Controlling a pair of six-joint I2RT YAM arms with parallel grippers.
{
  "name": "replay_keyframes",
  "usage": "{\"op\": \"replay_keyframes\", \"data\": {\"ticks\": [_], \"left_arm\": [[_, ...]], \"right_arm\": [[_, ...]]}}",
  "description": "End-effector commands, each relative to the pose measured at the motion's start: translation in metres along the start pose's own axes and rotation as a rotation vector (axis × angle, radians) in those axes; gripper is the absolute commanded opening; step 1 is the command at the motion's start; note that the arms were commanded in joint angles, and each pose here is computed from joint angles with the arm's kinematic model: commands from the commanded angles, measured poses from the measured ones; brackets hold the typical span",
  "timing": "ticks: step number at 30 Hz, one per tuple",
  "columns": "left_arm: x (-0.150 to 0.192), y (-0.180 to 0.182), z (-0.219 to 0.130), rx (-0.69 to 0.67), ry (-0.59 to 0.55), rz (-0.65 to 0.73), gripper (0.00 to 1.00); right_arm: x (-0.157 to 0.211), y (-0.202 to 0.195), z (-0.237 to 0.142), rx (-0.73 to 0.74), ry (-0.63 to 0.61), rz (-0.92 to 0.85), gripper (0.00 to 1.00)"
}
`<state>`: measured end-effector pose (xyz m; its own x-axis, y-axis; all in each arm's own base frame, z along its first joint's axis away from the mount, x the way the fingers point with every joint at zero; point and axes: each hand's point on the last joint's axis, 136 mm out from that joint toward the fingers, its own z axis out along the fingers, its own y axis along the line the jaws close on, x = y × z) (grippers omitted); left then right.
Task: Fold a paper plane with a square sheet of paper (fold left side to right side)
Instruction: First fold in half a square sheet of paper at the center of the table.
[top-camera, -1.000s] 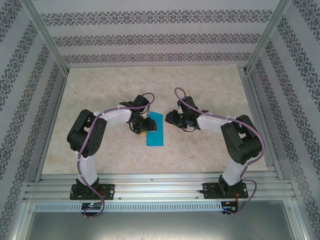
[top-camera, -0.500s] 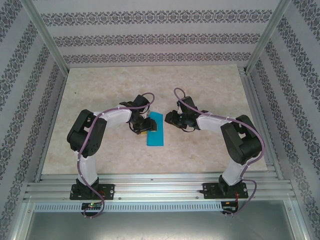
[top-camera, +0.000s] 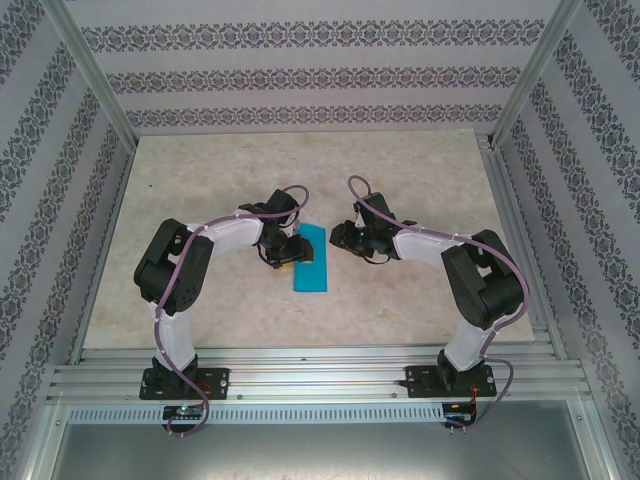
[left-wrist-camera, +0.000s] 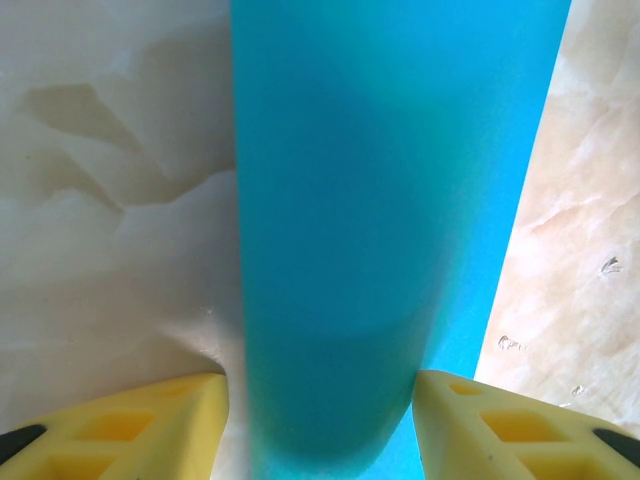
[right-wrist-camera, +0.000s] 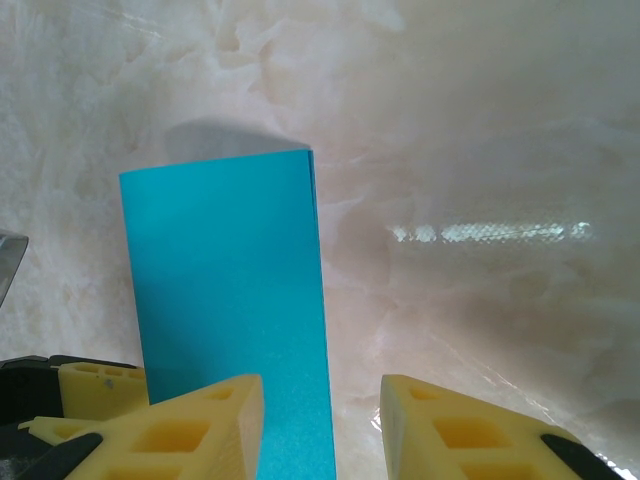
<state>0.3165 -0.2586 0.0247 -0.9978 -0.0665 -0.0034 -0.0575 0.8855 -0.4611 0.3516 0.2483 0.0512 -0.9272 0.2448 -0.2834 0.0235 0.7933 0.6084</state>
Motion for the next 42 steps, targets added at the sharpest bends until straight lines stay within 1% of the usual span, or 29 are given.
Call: {"op": "replay_keyframes", "data": {"ticks": [1, 6, 11, 15, 25, 32, 42], "left_arm": [[-0.008, 0.030, 0.019, -0.076, -0.025, -0.030, 0.55], [-0.007, 0.032, 0.020, -0.079, -0.021, -0.031, 0.55], [-0.007, 0.031, 0.020, -0.076, -0.021, -0.031, 0.55], [-0.007, 0.032, 0.020, -0.077, -0.022, -0.032, 0.55], [-0.005, 0.033, 0.023, -0.070, -0.013, -0.034, 0.55], [-0.004, 0.033, 0.025, -0.069, -0.007, -0.032, 0.55], [-0.003, 0.031, 0.025, -0.063, -0.006, -0.029, 0.55]], "right_arm": [[0.000, 0.018, -0.006, -0.045, -0.008, -0.034, 0.36], [0.008, 0.030, 0.000, -0.074, 0.021, -0.044, 0.30], [0.018, 0.038, 0.012, -0.108, 0.049, -0.035, 0.19], [0.022, 0.040, 0.020, -0.109, 0.061, -0.031, 0.15], [0.028, 0.037, 0.029, -0.078, 0.087, -0.033, 0.13], [0.034, 0.029, 0.035, -0.031, 0.118, -0.031, 0.13], [0.048, 0.007, 0.044, 0.064, 0.177, -0.020, 0.13]]}}
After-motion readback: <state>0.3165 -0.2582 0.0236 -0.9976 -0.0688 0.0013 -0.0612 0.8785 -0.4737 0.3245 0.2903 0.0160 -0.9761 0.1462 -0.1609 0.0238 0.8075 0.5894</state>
